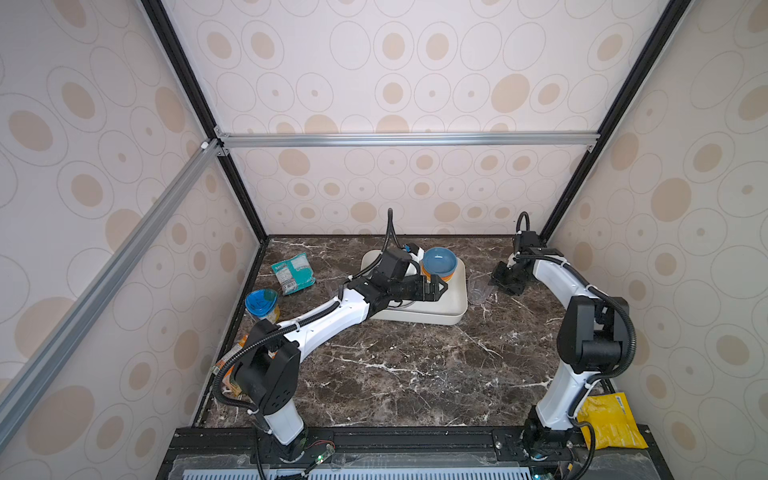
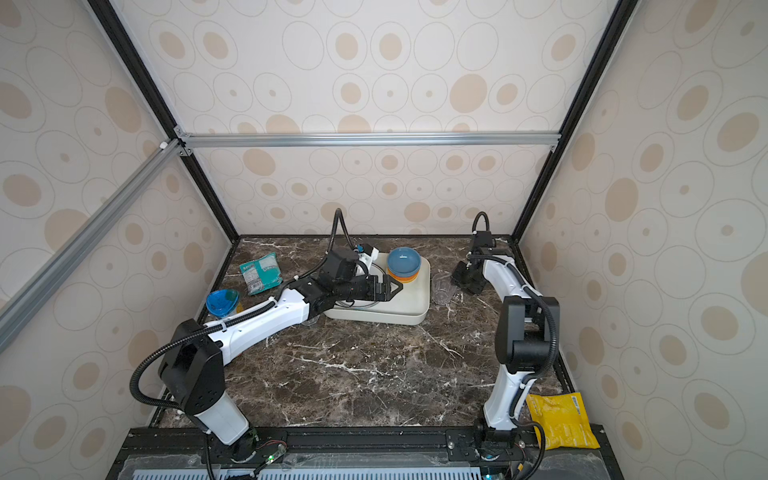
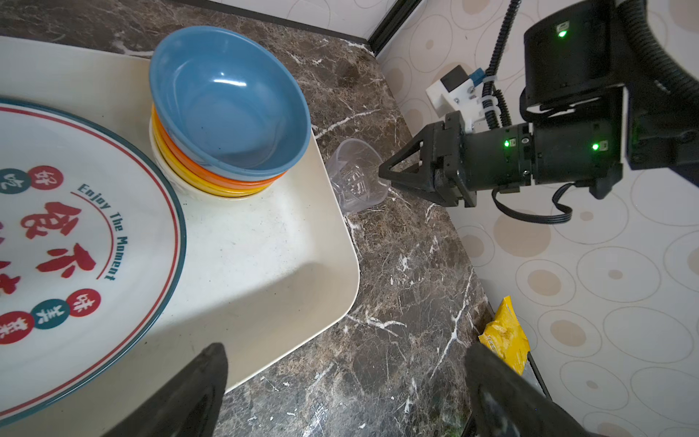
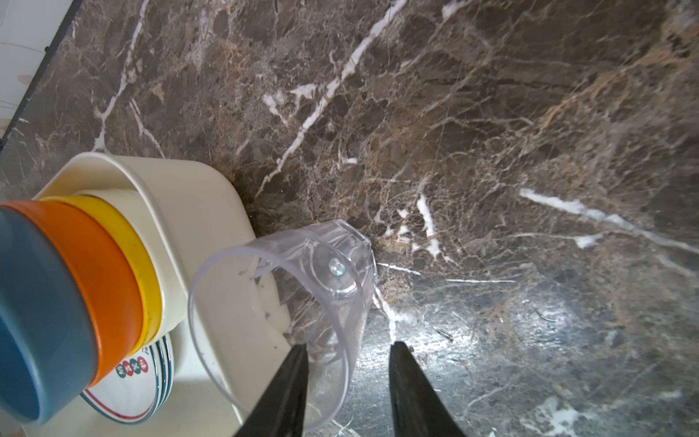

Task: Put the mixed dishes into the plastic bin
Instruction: 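Move the right gripper down to the clear plastic cup beside the bin, then grasp the clear cup rim with the right gripper and lift it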

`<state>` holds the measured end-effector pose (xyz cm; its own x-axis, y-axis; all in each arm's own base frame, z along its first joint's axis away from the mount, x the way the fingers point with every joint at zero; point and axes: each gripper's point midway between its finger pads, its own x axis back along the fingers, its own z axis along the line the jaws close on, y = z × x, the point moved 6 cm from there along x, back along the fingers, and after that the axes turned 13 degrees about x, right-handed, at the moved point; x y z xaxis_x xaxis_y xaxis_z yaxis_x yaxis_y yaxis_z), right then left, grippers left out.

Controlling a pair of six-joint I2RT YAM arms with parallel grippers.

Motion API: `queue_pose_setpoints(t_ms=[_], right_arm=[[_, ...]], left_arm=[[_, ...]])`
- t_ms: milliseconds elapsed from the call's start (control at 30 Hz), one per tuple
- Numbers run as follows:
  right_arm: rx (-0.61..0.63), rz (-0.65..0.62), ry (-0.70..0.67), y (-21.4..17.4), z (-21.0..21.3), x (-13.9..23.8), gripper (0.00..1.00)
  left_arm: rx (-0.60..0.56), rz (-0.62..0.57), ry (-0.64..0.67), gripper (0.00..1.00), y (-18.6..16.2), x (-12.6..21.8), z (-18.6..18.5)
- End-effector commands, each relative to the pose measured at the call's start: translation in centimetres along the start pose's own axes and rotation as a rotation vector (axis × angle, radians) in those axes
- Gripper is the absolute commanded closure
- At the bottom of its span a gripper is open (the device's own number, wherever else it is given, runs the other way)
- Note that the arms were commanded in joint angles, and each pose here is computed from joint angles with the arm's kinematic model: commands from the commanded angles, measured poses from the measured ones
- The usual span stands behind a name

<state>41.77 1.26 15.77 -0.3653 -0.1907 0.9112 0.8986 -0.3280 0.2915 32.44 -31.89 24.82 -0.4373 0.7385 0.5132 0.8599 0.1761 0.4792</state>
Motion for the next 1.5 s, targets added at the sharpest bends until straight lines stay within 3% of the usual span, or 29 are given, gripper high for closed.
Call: queue_pose_setpoints(t_ms=[0, 433, 900, 1100, 1467], right_arm=[[-0.015, 0.022, 0.003, 0.3, 0.1, -0.5, 0.63], [-0.009, 0.057, -0.010, 0.1, 0.0, -2.2, 0.73], [0.010, 0.059, -0.049, -0.2, -0.2, -1.9, 0.92], [0.022, 0.045, -0.078, -0.2, -0.4, -1.0, 0.98], [0.071, -0.009, -0.087, -0.2, 0.6, 3.0, 0.99]], left_arm=[[-0.019, -0.006, -0.002, 0.03, 0.4, 0.0, -0.5], [-0.011, -0.003, 0.008, 0.03, 0.2, -0.2, -0.2], [0.000, 0.000, 0.008, 0.04, 0.1, -0.2, -0.1], [0.000, -0.002, 0.009, 0.04, 0.0, 0.0, -0.1], [-0.004, -0.020, 0.018, 0.04, 0.0, 0.5, 0.5]])
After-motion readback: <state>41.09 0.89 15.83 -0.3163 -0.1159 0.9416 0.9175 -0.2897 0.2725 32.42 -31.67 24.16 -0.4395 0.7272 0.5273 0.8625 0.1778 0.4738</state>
